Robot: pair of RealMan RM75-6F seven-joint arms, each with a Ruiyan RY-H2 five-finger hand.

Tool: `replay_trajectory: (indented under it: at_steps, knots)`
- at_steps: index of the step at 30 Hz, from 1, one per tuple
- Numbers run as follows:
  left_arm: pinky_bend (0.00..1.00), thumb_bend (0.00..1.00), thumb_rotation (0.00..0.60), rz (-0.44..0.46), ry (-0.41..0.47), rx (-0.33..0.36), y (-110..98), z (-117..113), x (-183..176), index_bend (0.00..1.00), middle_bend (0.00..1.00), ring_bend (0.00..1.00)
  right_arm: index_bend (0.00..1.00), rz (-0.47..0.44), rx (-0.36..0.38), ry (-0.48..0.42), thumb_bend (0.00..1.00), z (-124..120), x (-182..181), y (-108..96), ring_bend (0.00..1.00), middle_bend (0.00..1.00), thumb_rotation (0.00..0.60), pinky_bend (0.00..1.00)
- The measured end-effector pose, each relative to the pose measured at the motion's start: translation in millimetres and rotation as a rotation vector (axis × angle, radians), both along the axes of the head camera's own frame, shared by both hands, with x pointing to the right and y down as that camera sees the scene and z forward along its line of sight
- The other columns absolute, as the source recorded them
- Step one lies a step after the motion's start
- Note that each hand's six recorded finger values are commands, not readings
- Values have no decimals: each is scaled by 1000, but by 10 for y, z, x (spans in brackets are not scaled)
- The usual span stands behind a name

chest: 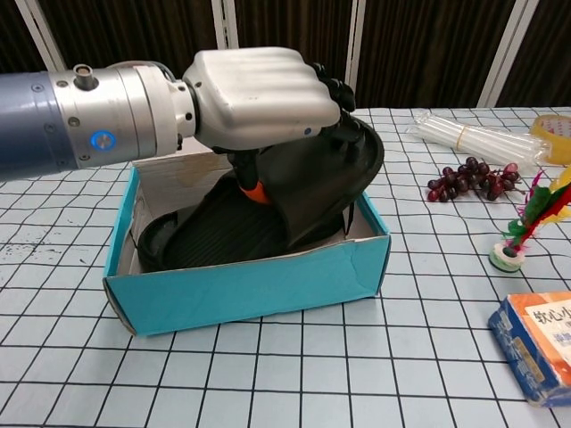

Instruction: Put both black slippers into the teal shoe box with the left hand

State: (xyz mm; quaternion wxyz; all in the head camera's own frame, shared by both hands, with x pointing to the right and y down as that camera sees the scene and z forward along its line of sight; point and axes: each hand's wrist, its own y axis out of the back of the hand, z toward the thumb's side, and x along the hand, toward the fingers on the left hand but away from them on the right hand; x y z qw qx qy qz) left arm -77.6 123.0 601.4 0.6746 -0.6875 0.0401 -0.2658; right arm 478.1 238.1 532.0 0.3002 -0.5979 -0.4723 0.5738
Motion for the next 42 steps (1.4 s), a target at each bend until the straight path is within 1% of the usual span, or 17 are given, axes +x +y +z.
replay_trajectory:
  at_steps: [5,11,12,17,21,26,30,37,42]
  knots:
    - [140,490,600,-8,-4,-50,69,110,-25,569,589,126,152,9,8,-1,308,5,24,0,181,113,600,166]
    - [140,491,600,-52,-8,-124,109,207,-98,568,598,127,152,-13,33,-1,307,-41,10,-28,181,113,600,166]
    - [140,490,600,-63,-7,-145,125,225,-115,567,598,128,152,-16,37,-1,307,-48,9,-32,181,113,600,166]
    - [140,490,600,-81,-10,-177,156,252,-167,568,608,139,152,-19,41,2,308,-45,5,-39,181,113,600,166]
    - [141,490,600,-112,-15,-231,191,318,-222,569,605,139,152,-29,42,17,308,-53,-10,-44,181,113,600,165]
    - [142,490,600,-136,-19,-278,233,419,-246,568,579,139,152,-36,57,43,308,-81,-19,-58,181,113,600,163]
    - [143,490,600,-173,-9,-326,239,496,-265,568,572,140,152,-34,70,48,308,-100,-18,-70,181,113,600,163]
    - [150,490,600,-235,7,-400,238,614,-315,568,557,149,152,-31,66,54,308,-88,-11,-78,181,113,600,163]
    - [160,490,600,-274,10,-450,254,723,-353,559,517,149,152,-30,61,57,308,-75,-12,-84,181,113,600,163]
